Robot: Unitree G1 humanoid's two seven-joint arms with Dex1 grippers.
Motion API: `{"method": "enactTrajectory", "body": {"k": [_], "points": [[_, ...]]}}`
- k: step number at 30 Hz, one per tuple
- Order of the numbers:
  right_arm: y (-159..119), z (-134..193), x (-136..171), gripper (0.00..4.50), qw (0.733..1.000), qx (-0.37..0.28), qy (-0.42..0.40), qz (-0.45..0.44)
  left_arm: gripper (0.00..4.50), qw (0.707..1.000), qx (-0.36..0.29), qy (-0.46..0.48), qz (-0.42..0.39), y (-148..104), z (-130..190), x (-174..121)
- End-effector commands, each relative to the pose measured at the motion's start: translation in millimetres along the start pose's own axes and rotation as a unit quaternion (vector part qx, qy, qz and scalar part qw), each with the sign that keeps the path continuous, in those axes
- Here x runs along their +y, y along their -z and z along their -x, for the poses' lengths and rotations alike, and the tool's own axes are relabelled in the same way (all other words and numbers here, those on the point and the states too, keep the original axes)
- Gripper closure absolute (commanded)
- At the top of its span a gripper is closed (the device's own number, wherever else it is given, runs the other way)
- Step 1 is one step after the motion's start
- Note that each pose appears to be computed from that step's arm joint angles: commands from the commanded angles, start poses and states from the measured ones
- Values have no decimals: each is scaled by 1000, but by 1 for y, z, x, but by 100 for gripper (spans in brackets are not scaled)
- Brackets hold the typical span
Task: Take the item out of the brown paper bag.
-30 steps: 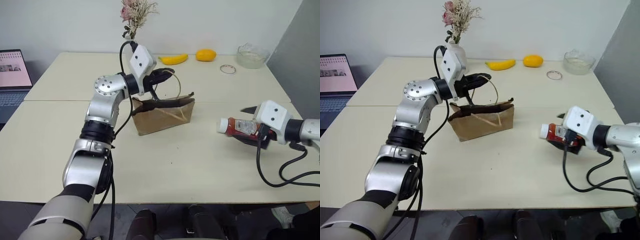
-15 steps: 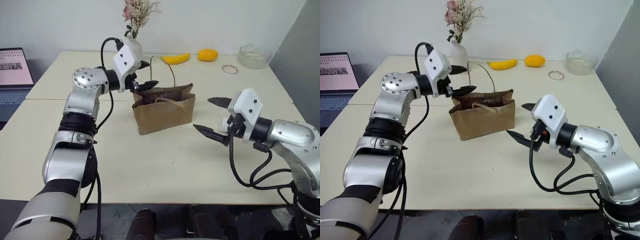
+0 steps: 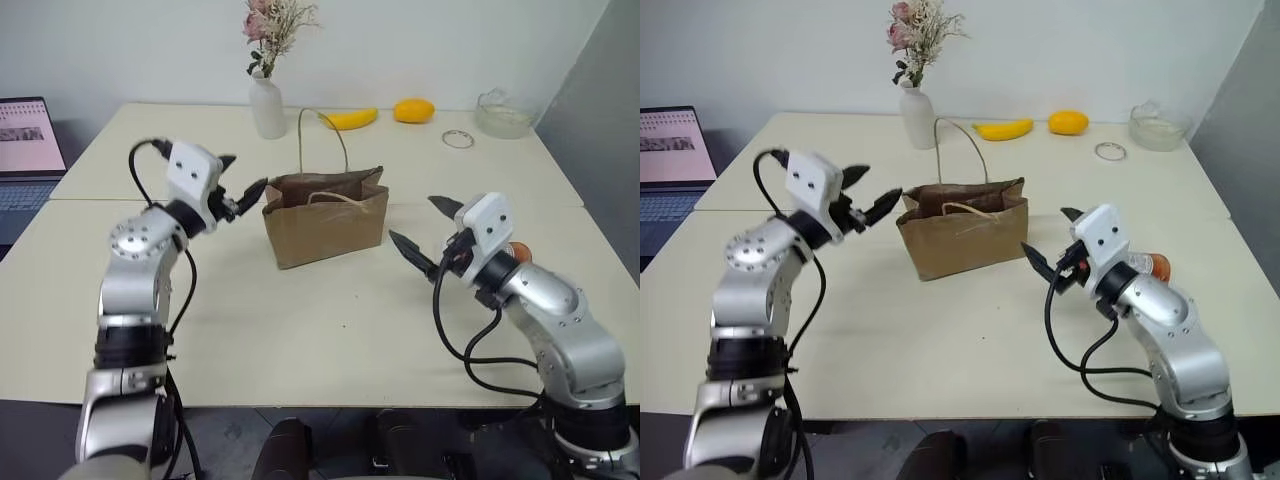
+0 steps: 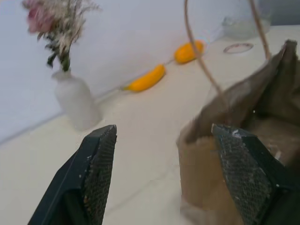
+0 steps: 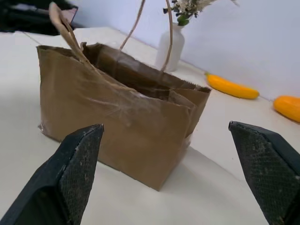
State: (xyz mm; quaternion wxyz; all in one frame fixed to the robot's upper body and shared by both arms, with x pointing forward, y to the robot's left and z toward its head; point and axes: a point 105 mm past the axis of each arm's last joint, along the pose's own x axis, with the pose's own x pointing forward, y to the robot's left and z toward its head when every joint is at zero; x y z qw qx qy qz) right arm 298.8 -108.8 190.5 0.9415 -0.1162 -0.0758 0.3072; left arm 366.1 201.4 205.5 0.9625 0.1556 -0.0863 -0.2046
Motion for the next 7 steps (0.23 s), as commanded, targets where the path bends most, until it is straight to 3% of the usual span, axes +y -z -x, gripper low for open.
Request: {"method": "enactTrajectory", "body": {"k": [1, 7], "points": [[-6, 3, 2, 0, 999, -33, 31, 4, 110, 998, -21, -54, -3, -12, 22, 3], [8, 5, -2, 0, 995, -43, 89, -13, 110, 997, -1, -79, 15, 11, 43, -23]]}}
